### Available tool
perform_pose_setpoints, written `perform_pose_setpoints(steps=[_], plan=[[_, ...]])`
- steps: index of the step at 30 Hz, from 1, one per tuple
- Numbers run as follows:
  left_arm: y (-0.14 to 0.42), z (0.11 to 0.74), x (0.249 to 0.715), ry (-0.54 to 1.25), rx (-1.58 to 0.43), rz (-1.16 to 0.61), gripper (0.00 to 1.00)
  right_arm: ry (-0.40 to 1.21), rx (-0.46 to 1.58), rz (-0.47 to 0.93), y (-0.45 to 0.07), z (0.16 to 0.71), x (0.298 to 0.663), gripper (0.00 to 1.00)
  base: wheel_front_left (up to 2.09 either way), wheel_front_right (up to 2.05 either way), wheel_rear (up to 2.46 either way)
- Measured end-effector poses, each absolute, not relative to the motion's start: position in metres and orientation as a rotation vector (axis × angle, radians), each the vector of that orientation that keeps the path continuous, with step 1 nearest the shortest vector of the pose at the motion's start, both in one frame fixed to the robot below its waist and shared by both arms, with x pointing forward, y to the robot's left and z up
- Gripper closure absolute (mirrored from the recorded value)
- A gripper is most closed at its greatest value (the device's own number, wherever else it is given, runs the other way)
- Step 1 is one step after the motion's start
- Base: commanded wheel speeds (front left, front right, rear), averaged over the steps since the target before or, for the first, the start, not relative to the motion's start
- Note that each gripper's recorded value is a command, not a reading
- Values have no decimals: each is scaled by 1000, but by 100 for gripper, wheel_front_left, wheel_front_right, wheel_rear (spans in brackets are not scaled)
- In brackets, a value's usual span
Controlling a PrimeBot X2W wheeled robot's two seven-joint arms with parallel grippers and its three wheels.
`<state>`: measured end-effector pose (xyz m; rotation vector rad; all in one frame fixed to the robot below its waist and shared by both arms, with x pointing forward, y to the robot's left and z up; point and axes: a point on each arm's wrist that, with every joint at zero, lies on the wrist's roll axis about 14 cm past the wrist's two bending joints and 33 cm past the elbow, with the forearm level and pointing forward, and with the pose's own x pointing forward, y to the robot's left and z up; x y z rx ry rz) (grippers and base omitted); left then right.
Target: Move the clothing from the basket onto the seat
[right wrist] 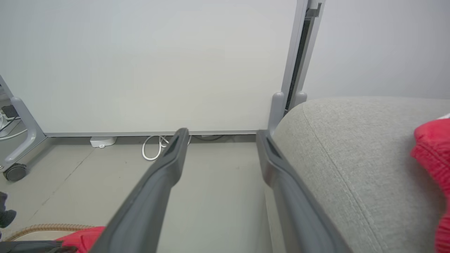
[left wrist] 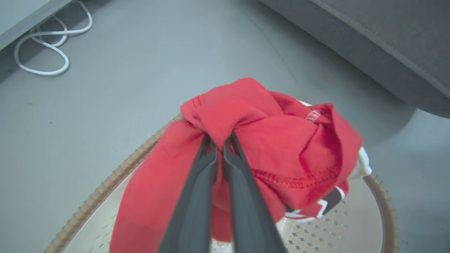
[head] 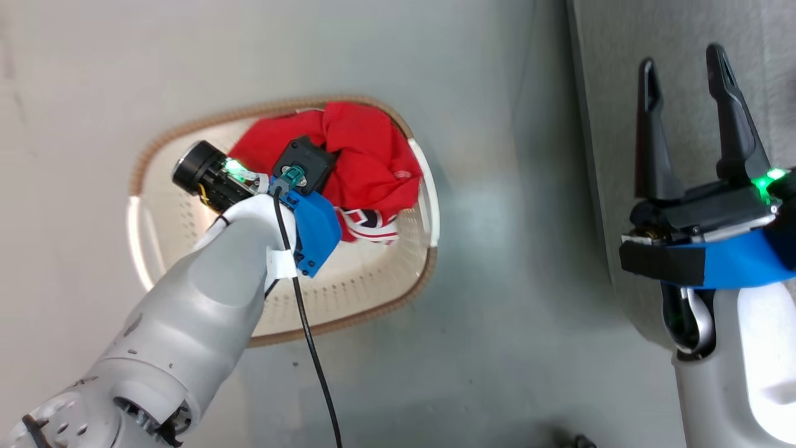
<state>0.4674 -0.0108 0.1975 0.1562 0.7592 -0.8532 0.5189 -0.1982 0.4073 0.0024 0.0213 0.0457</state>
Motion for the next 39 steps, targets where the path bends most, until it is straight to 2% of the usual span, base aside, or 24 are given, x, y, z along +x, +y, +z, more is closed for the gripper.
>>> perform_pose_setpoints(steps=[6,14,28,39], plan=[[-12,266,496,594,83,-780,100,-10,14,47,-196,434,505,0,0,0,0],[-5,356,510,373,60,-718,100,-53,32,43,-195,468,481,0,0,0,0],[-8,471,479,103,91,-719,100,-120,60,38,-193,513,425,0,0,0,0],[-15,521,443,-9,60,-730,100,-155,73,42,-190,529,390,0,0,0,0]])
